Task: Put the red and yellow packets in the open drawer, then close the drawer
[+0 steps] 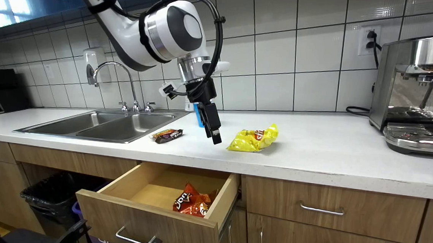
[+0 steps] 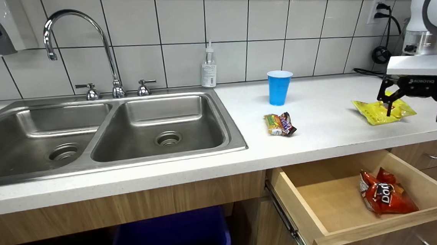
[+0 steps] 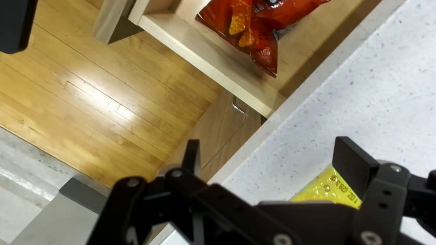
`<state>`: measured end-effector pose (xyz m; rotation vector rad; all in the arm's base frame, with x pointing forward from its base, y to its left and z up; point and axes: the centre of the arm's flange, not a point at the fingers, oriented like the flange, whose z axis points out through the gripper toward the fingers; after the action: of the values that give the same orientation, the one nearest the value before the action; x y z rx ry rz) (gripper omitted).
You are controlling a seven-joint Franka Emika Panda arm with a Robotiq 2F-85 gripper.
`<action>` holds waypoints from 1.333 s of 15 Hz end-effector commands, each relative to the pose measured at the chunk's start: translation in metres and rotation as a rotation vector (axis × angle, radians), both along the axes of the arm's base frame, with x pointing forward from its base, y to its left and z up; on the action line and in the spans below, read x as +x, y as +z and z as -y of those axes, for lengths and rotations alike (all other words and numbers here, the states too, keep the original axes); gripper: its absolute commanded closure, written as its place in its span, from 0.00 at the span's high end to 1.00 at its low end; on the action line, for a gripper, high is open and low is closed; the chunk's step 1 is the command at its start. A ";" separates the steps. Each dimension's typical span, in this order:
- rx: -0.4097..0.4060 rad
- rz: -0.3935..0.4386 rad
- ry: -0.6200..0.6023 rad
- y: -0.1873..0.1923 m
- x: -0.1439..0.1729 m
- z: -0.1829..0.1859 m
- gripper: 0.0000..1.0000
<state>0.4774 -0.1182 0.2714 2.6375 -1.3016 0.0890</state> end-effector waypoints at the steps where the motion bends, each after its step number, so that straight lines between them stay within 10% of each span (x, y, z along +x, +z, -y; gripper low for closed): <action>1: 0.011 0.002 -0.024 0.007 0.030 0.013 1.00; 20: 0.048 0.071 -0.229 -0.005 0.114 0.050 1.00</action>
<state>0.5732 -0.1572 0.2676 2.5646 -1.5803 0.1369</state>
